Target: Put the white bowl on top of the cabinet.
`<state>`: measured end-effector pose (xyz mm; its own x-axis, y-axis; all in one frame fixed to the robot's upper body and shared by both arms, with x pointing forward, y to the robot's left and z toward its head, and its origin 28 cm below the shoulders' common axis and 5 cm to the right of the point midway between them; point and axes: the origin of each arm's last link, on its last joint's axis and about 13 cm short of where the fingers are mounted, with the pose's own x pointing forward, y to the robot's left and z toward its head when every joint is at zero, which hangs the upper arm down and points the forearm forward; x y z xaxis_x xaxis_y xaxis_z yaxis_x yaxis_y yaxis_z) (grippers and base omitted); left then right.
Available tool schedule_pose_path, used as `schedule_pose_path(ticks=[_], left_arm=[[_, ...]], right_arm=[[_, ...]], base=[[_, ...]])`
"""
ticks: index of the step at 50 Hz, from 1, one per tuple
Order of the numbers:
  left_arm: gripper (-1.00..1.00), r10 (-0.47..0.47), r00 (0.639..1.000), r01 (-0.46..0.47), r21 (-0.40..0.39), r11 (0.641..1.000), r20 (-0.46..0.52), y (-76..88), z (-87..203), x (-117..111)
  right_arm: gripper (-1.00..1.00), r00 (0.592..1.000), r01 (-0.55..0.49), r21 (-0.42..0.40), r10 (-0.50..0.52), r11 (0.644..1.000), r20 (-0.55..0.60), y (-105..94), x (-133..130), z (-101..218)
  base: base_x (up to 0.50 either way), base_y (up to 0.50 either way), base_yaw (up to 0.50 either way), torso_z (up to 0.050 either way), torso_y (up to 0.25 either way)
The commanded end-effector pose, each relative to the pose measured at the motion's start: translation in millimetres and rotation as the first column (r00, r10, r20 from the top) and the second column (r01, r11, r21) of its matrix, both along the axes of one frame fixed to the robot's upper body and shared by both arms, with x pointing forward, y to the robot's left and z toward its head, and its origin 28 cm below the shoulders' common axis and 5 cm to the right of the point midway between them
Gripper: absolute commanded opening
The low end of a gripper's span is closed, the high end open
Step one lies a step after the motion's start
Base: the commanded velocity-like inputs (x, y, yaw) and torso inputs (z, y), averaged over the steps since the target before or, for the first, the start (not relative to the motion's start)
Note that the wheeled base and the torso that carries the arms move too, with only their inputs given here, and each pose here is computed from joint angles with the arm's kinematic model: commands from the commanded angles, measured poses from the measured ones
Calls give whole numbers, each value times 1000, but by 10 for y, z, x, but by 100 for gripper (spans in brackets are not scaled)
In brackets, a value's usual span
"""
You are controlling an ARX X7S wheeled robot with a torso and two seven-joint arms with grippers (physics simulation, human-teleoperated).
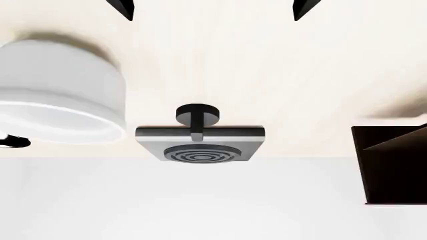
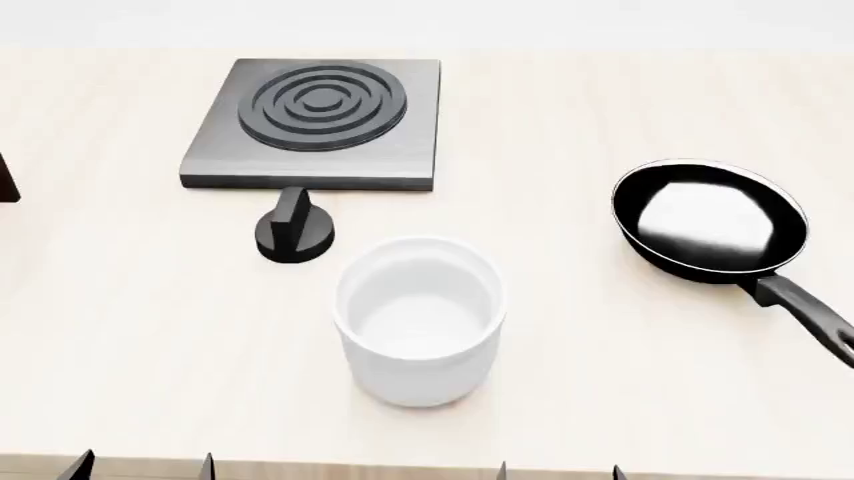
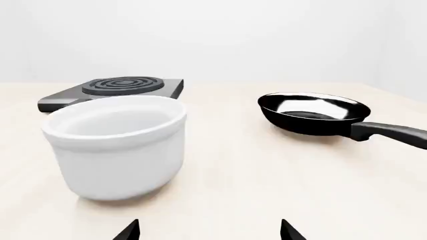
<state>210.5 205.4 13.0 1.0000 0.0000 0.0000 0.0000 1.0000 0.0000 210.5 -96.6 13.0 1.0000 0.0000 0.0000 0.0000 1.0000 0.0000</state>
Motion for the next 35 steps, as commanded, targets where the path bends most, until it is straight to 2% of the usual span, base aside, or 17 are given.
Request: schedule_pose_path(ticks=[1,7,12,14,16,19,21,25,31,32,33,34,35], left_arm=[[100,-1,1000,1,-1,1000,-3,3,0,5],[100,9,999,-9,8,1000,31,16,38,7],[100,55,996,-55,-6,998,72,67,209,74],[100,85,990,-85,0,996,116,94,315,126],[100,105,988,-104,-11,994,109,113,398,164],[100,137,978,-136,-15,991,156,147,541,233],[100,164,971,-162,-24,987,174,172,613,272],[100,231,947,-220,-73,973,225,277,883,384],[100,303,913,-281,-118,952,275,389,1133,516],[100,326,898,-297,-139,945,296,425,1246,545],[100,342,888,-310,-147,939,307,442,1283,559],[100,367,872,-326,-175,929,325,481,1378,579],[100,378,867,-335,-182,924,326,499,1412,593]], right_arm=[[100,1000,-5,-12,5,1000,4,11,0,-1],[100,999,41,-32,-41,999,15,-12,24,47],[100,996,81,-59,-79,995,30,-50,74,180],[100,991,128,-3,-128,992,36,-95,123,346],[100,987,156,-33,-154,987,52,-130,157,434],[100,976,200,-24,-197,980,94,-193,211,626],[100,966,234,16,-235,972,107,-229,239,737],[100,931,312,18,-309,950,193,-356,306,1065],[100,889,393,41,-391,919,238,-484,359,1338],[100,866,423,60,-423,904,265,-530,376,1412],[100,861,431,75,-435,899,263,-551,383,1444],[100,834,468,86,-472,879,284,-604,395,1515],[100,834,469,93,-475,878,282,-621,397,1536]], base=[[0,0,0,0,0],[0,0,0,0,0],[0,0,0,0,0],[0,0,0,0,0],[0,0,0,0,0],[0,0,0,0,0],[0,0,0,0,0],[0,0,0,0,0],[0,0,0,0,0],[0,0,0,0,0],[0,0,0,0,0],[0,0,0,0,0],[0,0,0,0,0]])
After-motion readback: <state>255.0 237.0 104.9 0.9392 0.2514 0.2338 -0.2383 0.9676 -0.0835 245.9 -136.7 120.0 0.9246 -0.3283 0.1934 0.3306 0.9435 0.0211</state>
